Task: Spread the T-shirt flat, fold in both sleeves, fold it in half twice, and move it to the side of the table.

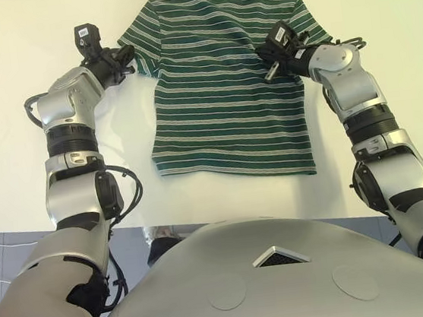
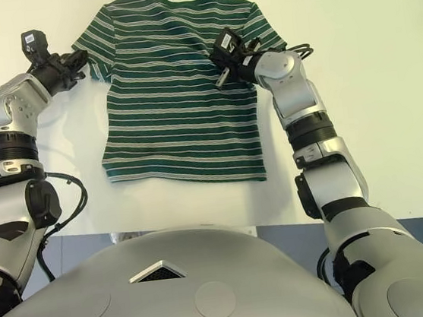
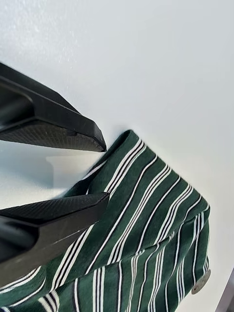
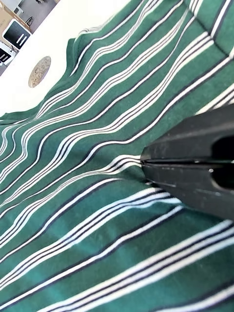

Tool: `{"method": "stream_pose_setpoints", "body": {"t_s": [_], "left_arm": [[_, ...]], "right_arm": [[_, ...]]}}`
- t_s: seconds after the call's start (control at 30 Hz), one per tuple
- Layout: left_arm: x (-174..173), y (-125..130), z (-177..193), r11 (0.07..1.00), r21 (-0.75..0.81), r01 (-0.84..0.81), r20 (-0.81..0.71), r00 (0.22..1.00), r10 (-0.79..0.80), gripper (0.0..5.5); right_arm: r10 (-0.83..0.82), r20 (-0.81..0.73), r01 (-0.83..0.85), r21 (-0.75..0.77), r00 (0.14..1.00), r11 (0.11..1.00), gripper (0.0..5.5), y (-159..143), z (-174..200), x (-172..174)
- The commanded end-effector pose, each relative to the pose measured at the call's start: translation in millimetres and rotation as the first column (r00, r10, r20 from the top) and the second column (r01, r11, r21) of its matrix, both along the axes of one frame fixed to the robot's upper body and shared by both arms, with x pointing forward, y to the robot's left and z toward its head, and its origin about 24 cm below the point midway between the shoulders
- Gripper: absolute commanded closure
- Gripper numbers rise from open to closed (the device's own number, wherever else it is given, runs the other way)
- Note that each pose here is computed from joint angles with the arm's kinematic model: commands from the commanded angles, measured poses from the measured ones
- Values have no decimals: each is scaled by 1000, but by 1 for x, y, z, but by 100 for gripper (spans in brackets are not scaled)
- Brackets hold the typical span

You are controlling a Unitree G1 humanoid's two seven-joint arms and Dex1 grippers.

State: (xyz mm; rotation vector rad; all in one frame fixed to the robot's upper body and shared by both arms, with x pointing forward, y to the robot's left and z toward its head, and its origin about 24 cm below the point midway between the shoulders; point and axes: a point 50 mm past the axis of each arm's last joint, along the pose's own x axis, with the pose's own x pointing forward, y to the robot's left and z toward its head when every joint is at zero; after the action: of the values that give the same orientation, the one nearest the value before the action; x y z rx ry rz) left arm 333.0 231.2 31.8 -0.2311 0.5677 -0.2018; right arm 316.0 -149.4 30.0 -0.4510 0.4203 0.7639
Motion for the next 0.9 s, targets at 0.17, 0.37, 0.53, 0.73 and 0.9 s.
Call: {"method": "stream_pose_setpoints", "body": {"t_s": [0.17,0.37,0.53,0.73,0.9], "left_arm": [[7,-19,-22,986,-156,-61,-162,986,35,442],[14,-15,-12,990,-138,-33,-58,998,25,546],[33,-58,32,968,-216,123,115,988,-100,546],[40,-116,38,970,-128,205,79,977,-196,509],[38,-123,46,964,-73,257,120,961,-247,443]], "right_arm": [[-154,262,140,71,953,988,550,1,36,31],[-310,335,280,135,890,950,550,-24,46,39],[-373,293,358,107,880,928,550,-42,34,33],[-558,106,533,196,823,823,550,-71,28,31],[-652,-159,667,282,742,690,436,-98,19,21]]}}
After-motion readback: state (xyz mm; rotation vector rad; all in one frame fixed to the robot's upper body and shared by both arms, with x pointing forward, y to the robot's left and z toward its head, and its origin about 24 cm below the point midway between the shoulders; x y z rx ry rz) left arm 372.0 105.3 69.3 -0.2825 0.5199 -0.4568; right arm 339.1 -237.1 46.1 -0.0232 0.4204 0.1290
